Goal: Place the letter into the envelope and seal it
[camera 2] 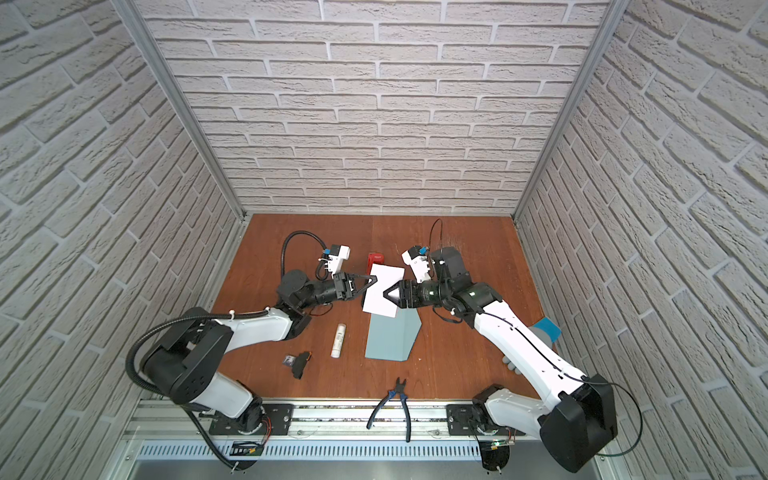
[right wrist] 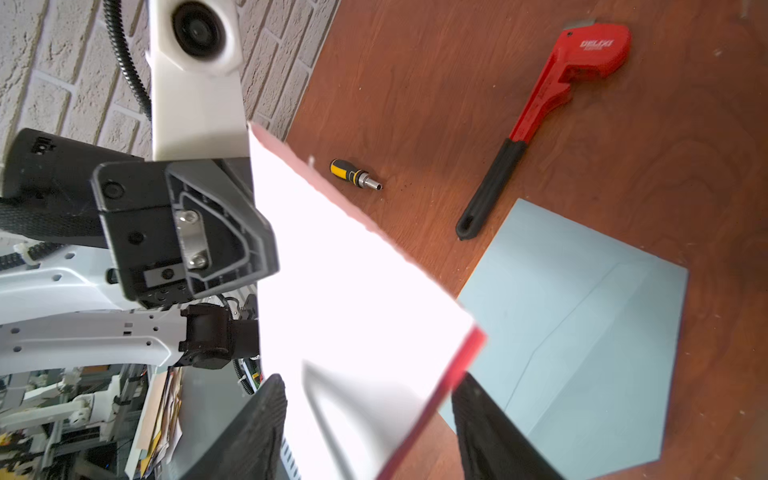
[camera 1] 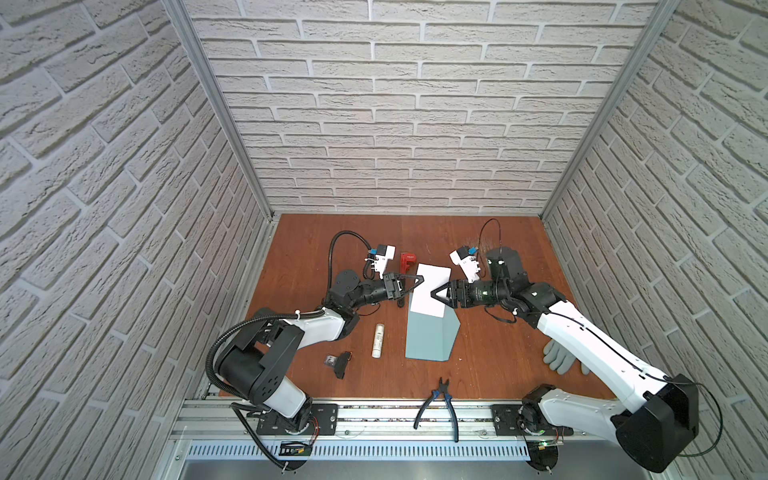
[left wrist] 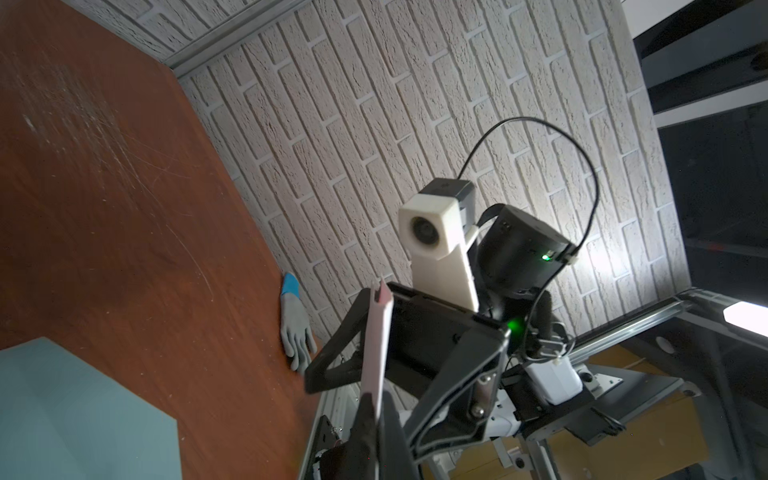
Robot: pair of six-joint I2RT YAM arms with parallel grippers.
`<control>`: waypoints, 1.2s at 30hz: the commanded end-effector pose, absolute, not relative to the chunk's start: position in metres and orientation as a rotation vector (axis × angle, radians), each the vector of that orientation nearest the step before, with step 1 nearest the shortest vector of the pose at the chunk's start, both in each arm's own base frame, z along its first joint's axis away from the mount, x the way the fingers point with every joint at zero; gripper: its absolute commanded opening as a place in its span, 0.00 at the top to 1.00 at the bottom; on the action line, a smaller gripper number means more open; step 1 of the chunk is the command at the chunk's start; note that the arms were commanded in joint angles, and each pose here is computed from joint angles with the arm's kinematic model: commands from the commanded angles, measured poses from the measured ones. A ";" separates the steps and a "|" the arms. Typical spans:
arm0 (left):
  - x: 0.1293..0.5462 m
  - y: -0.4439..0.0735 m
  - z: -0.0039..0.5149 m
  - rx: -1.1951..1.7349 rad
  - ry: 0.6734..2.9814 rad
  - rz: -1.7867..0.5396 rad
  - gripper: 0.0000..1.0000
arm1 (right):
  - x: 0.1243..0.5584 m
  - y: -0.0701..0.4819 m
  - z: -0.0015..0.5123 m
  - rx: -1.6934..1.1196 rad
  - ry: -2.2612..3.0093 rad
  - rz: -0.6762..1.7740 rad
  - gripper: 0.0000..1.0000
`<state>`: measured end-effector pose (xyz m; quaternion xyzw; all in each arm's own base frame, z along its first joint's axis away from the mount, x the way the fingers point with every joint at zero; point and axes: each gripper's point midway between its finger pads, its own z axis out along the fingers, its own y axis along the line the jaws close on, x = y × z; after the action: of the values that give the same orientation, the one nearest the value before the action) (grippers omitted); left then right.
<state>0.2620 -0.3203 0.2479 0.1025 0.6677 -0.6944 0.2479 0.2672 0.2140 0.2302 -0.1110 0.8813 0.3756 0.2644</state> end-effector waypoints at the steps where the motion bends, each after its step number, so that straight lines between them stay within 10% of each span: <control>1: 0.250 -0.314 0.232 0.448 1.899 -1.686 1.00 | 0.260 0.196 0.249 -0.414 2.335 0.854 0.33; 16: 0.196 -0.319 0.221 1.003 1.794 -1.194 1.00 | 0.234 0.234 0.288 -1.034 1.950 0.843 0.40; 36: 0.180 -0.318 0.237 1.035 1.647 -1.210 1.00 | 0.217 0.268 0.257 -1.276 1.949 0.965 0.62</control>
<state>0.1847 -0.3169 0.2214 0.4010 0.6863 -0.4686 0.3854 0.2199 0.2633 0.2491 -0.4669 0.7522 0.3548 0.3006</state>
